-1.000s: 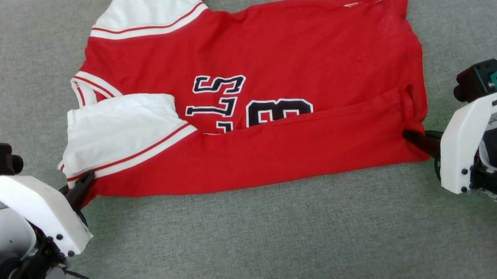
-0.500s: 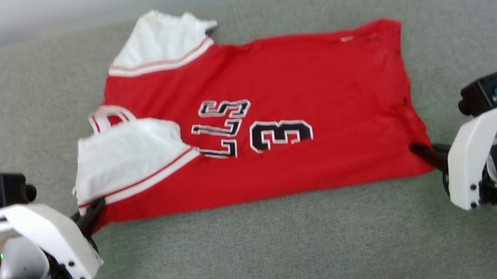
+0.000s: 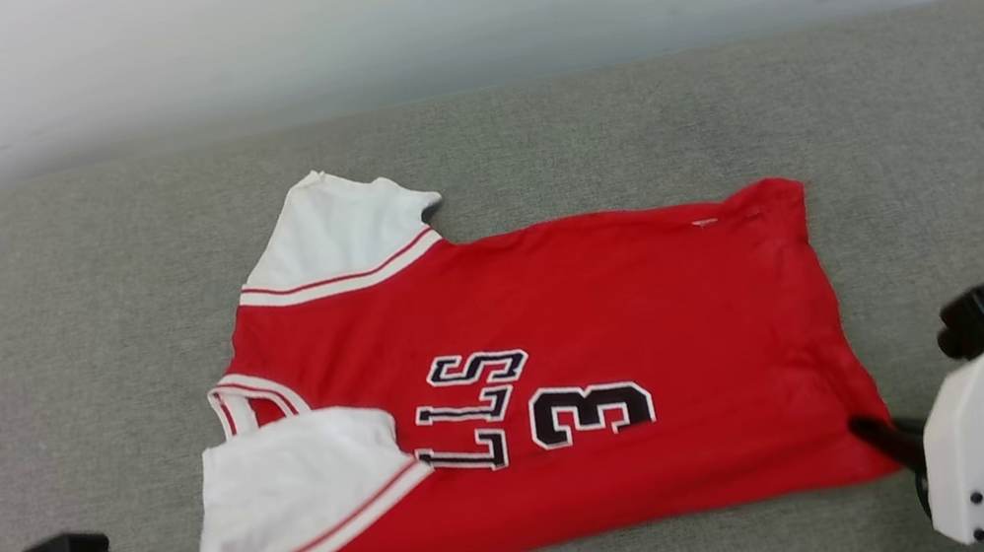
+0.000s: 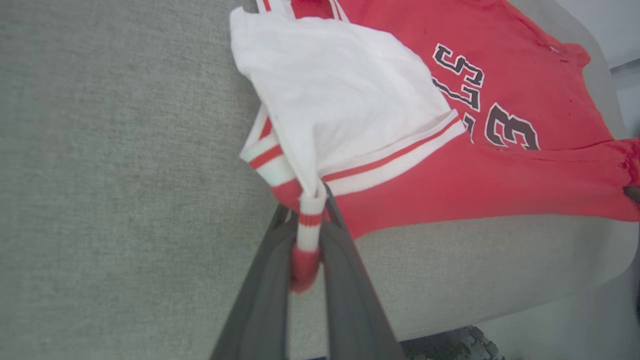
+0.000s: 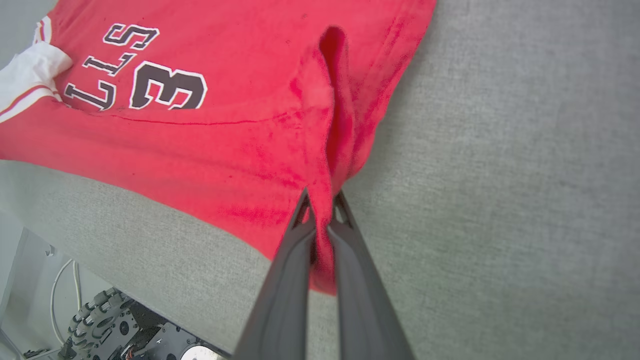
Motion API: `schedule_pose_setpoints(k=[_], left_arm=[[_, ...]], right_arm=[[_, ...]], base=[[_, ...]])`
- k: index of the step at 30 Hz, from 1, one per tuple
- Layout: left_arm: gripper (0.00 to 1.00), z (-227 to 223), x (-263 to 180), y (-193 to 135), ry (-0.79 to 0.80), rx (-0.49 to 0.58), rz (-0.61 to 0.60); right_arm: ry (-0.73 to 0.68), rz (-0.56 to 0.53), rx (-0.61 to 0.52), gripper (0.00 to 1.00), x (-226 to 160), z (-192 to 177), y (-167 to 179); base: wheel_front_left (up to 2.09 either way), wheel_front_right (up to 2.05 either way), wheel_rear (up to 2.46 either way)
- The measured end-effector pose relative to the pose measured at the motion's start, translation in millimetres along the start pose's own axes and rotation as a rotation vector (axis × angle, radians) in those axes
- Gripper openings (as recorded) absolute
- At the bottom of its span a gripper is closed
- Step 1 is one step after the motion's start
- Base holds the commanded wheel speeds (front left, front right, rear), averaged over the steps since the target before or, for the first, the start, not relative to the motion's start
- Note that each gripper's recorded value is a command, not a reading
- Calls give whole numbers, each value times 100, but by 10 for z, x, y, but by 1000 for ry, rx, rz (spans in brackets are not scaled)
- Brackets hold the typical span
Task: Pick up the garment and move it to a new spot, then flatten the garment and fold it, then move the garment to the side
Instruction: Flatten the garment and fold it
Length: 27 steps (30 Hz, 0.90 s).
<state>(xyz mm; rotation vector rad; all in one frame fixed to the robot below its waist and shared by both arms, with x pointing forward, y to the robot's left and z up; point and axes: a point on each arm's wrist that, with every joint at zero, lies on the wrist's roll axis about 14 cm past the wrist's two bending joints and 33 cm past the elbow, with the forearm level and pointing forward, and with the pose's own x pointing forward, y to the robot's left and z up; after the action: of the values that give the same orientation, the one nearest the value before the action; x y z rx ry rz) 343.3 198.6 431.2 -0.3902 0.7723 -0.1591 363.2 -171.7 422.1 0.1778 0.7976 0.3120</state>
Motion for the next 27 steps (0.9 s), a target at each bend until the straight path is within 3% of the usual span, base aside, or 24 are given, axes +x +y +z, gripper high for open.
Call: schedule_pose_setpoints(k=[5, 6, 7, 8, 9, 13, 20, 27], left_arm=[[0, -356, -24, 49, 72, -85, 6], [13, -378, -12, 58, 70, -91, 9], [48, -393, 6, 63, 67, -102, 8], [100, -417, 26, 60, 71, -110, 6], [100, -411, 48, 69, 60, -112, 8], [100, -232, 125, 46, -8, -86, -3], [100, 252, 85, 22, -220, 45, 22], [100, 801, 72, -219, -416, 136, 12]], right_arm=[[85, -23, 67, 0, -29, -371, -60], [98, -31, 77, 0, -30, -438, -75], [109, -37, 85, 0, -27, -491, -80], [114, -36, 98, 40, -19, -526, -70], [108, -31, 109, 100, -7, -538, -50], [47, -26, 116, 100, -2, -470, -13], [-296, -72, 59, 100, -219, 112, -47], [-528, -158, 40, 100, -471, 417, -189]], base=[[0, 0, 0], [0, 0, 0], [0, 0, 0], [0, 0, 0], [0, 0, 0], [0, 0, 0], [0, 0, 0], [0, 0, 0]])
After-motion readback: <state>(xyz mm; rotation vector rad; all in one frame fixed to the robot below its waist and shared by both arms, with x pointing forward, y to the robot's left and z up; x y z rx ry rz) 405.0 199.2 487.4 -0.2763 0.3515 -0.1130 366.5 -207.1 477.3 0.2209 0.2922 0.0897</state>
